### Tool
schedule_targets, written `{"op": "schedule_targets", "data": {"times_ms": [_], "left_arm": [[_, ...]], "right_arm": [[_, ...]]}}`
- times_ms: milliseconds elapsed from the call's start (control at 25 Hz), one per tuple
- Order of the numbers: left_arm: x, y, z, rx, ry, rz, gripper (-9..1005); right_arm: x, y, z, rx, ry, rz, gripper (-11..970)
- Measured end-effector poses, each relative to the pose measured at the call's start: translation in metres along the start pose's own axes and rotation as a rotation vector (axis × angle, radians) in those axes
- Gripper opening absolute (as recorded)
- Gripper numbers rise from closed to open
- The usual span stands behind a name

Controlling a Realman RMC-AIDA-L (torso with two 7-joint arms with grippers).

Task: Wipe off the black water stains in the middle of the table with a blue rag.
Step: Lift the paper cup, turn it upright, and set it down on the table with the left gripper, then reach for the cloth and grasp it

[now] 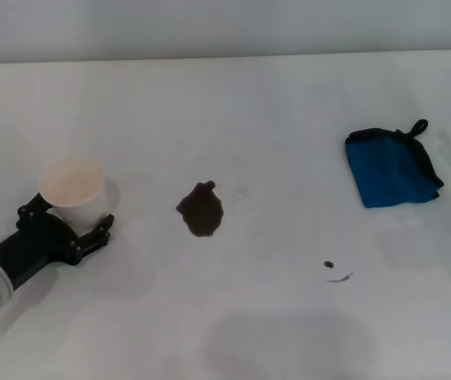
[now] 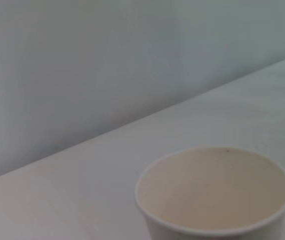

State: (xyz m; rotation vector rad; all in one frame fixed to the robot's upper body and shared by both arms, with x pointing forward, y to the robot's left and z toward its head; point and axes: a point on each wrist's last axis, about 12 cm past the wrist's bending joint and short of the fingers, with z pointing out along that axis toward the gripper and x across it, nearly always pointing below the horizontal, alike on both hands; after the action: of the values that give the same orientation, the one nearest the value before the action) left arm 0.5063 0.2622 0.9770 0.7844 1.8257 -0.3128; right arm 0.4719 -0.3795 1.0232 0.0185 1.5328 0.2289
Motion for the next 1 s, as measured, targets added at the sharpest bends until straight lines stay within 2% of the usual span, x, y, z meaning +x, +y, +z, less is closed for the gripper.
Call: {"op": "schedule_targets", "data": {"times_ms": [240, 560, 840, 1000], "left_arm": [[0.006, -0.005, -0.006, -0.023, -0.012, 0.005, 888], [0.015, -0.009, -0.024, -0.051, -0.047, -0.032, 888], [0.025, -0.014, -0.045, -0.087, -0.085, -0.072, 889], [0.030, -0.015, -0.062, -0.141, -0.130, -0.107, 889]], "right_arm": [[0.000, 0.000, 0.000, 0.002, 0.000, 0.000, 813], [0.000, 0.000, 0.000, -0.002, 0.000, -0.002, 812], [0.000, 0.000, -0.001, 0.001, 0.000, 0.003, 811], [0.000, -0.002, -0.005, 0.016, -0.008, 0.007, 811]]}}
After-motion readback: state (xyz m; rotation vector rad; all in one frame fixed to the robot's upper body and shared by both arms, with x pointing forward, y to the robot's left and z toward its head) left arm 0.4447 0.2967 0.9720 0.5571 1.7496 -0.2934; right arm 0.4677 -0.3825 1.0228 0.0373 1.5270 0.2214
